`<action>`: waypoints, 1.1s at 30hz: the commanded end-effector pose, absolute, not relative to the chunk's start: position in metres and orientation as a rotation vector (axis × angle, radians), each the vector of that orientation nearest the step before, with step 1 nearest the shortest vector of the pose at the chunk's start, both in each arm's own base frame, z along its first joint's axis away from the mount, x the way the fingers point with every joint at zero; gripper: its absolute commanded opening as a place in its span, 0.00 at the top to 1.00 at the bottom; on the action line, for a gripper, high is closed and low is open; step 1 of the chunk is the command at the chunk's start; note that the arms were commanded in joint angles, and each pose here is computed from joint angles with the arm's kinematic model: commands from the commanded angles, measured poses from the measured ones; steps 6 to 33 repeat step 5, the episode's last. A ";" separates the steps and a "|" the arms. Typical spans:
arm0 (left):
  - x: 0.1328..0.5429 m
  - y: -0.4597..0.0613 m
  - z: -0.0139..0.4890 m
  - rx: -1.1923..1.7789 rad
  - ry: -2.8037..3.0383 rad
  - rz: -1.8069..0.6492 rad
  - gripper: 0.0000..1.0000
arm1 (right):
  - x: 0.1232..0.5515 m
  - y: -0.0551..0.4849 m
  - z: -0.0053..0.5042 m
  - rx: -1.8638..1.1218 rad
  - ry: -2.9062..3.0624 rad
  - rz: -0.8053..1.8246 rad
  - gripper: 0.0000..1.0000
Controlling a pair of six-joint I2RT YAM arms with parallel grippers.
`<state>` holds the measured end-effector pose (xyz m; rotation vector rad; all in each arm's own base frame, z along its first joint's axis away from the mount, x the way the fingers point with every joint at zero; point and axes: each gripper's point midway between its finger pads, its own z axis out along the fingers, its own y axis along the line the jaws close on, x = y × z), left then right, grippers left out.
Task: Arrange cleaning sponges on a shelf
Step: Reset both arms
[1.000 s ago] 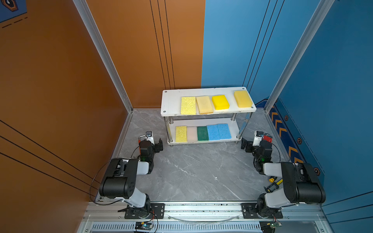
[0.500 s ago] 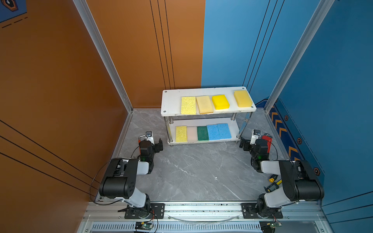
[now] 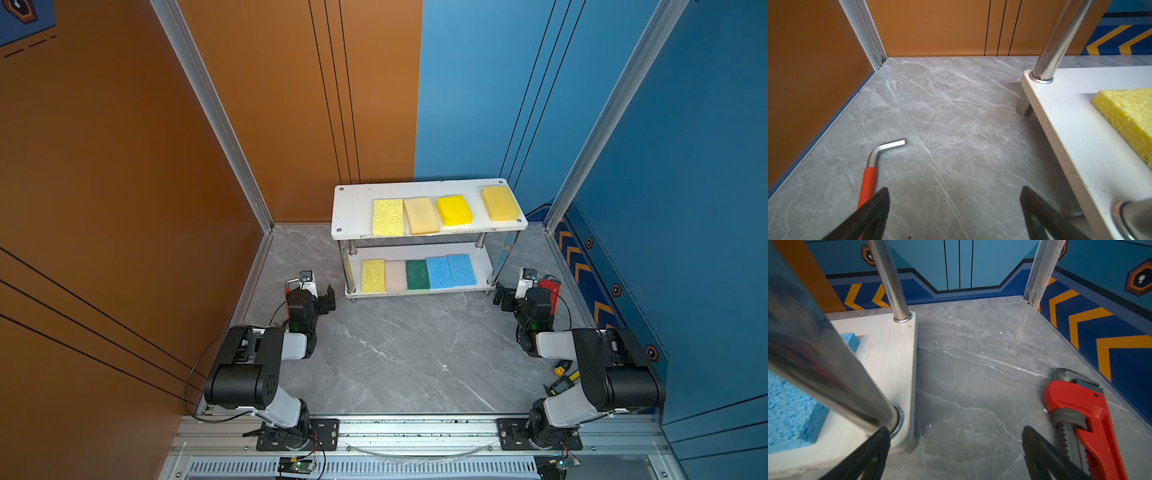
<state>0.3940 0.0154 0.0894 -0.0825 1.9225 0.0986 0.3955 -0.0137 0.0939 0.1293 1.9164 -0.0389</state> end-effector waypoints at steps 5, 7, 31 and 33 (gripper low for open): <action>0.395 0.016 0.090 -0.076 1.918 0.121 0.02 | 0.395 -0.015 0.092 0.129 1.910 -0.067 0.00; 0.395 0.016 0.090 -0.076 1.918 0.121 0.02 | 0.395 -0.015 0.092 0.129 1.910 -0.067 0.00; 0.395 0.016 0.090 -0.076 1.918 0.121 0.02 | 0.395 -0.015 0.092 0.129 1.910 -0.067 0.00; 0.395 0.016 0.090 -0.076 1.918 0.121 0.02 | 0.395 -0.015 0.092 0.129 1.910 -0.067 0.00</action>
